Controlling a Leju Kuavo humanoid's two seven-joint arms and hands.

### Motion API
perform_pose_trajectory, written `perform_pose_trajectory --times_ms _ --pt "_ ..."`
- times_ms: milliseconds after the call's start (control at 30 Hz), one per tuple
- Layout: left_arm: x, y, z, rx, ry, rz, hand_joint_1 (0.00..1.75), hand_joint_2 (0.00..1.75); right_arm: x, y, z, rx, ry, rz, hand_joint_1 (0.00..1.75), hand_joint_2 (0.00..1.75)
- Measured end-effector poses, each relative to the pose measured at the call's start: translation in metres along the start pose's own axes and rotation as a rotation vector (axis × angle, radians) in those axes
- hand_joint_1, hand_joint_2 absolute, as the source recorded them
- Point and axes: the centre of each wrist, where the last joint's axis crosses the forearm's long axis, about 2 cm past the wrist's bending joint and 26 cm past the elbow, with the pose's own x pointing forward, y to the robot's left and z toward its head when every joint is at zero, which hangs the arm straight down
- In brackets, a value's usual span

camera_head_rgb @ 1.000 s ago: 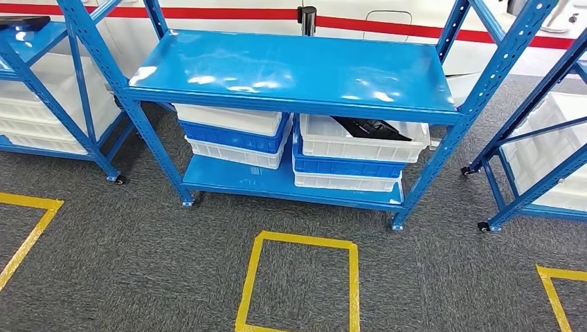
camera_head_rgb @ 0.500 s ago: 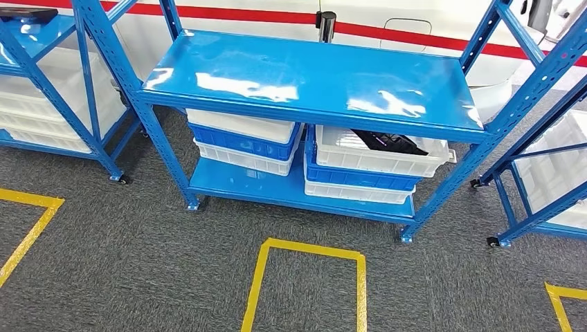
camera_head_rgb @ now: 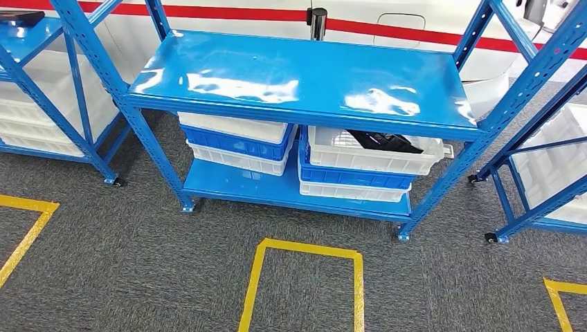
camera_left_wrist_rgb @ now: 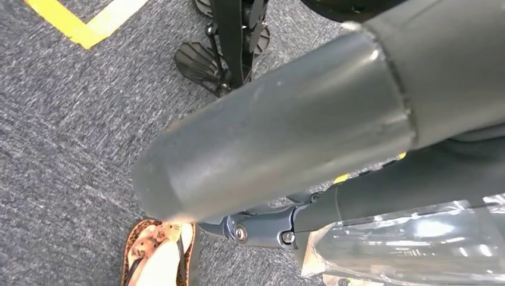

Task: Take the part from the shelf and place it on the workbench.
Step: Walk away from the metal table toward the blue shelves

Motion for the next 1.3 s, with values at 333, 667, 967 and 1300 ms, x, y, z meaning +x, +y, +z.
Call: perform_pose_trajectory --times_ms 333,667,967,1300 --pt "0.0 0.0 0.0 0.003 0.001 -0.001 0.0 0.0 0.0 0.0 0.0 0.009 -0.006 0.005 0.0 1.75" --pt "0.0 0.0 0.0 -0.004 0.032 -0.005 0.0 1.75 -0.001 0.0 -0.001 0.051 0.0 -0.08 0.0 0.0" --pt "0.0 0.0 0.0 -0.007 0.087 -0.024 0.0 1.75 -0.005 -0.002 -0.003 0.121 -0.02 -0.274 0.0 1.31" --pt "0.002 0.008 -0.003 -0.03 0.066 -0.149 0.0 1.75 -0.012 -0.004 -0.005 0.11 -0.059 -0.35 0.0 1.75"
